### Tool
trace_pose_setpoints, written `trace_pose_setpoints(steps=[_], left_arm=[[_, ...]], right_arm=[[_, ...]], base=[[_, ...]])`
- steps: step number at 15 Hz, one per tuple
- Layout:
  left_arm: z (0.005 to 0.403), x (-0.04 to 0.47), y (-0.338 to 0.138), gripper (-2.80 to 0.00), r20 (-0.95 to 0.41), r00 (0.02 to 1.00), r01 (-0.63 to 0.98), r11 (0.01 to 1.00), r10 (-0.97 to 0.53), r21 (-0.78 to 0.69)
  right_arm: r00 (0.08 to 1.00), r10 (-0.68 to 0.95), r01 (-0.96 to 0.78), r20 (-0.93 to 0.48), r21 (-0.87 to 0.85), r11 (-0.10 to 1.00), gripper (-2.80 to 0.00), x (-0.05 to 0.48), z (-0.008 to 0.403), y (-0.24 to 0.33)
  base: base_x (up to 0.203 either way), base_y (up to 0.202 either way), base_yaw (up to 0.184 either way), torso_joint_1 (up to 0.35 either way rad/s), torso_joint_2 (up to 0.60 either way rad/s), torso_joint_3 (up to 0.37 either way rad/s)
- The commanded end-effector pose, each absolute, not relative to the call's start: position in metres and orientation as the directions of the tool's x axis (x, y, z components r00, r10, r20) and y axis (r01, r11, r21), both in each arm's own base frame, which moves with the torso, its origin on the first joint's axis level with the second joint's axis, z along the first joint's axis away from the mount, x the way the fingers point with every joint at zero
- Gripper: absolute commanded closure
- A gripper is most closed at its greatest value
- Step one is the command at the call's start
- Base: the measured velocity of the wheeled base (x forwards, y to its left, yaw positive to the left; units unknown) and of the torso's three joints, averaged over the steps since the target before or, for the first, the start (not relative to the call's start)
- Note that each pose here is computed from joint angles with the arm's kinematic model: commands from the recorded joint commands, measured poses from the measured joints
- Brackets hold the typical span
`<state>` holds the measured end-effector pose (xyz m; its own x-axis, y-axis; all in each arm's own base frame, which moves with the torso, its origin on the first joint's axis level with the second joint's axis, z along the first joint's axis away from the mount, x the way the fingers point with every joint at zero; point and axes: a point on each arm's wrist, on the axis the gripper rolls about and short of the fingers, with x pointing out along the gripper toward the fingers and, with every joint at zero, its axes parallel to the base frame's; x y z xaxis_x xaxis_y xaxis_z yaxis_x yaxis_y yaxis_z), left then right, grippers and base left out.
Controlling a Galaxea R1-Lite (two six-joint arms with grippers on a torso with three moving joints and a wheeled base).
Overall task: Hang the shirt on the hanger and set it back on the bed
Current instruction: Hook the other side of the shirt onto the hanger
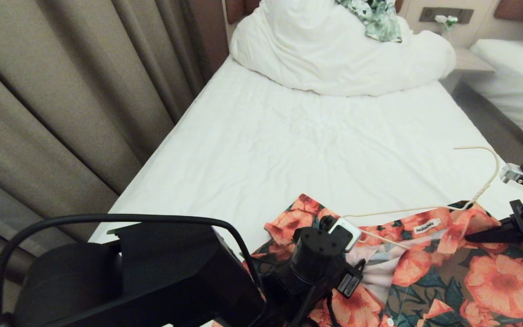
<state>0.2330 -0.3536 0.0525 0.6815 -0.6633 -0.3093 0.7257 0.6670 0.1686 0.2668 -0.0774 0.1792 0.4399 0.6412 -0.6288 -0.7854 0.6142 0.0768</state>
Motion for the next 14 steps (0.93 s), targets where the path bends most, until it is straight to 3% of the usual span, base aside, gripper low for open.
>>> trace_pose_setpoints(steps=[1, 8, 14], left_arm=[[0.058, 0.232, -0.358, 0.00, -0.288, 0.681, 0.727, 0.668, -0.673, 0.159], [0.050, 0.226, -0.362, 0.00, -0.306, 0.663, 0.741, 0.656, -0.683, 0.142], [0.064, 0.262, -0.325, 0.00, -0.292, 0.747, 0.652, 0.744, -0.597, 0.146]], right_arm=[[0.441, 0.644, -0.789, -0.625, 0.073, 0.610, 0.00, 0.266, 0.181, -0.077], [0.447, 0.664, -0.795, -0.600, 0.074, 0.602, 0.00, 0.264, 0.184, -0.076], [0.476, 0.681, -0.805, -0.557, 0.035, 0.592, 0.00, 0.253, 0.201, -0.071]], base=[[0.000, 0.000, 0.000, 0.000, 0.00, 0.000], [0.000, 0.000, 0.000, 0.000, 0.00, 0.000], [0.000, 0.000, 0.000, 0.000, 0.00, 0.000]])
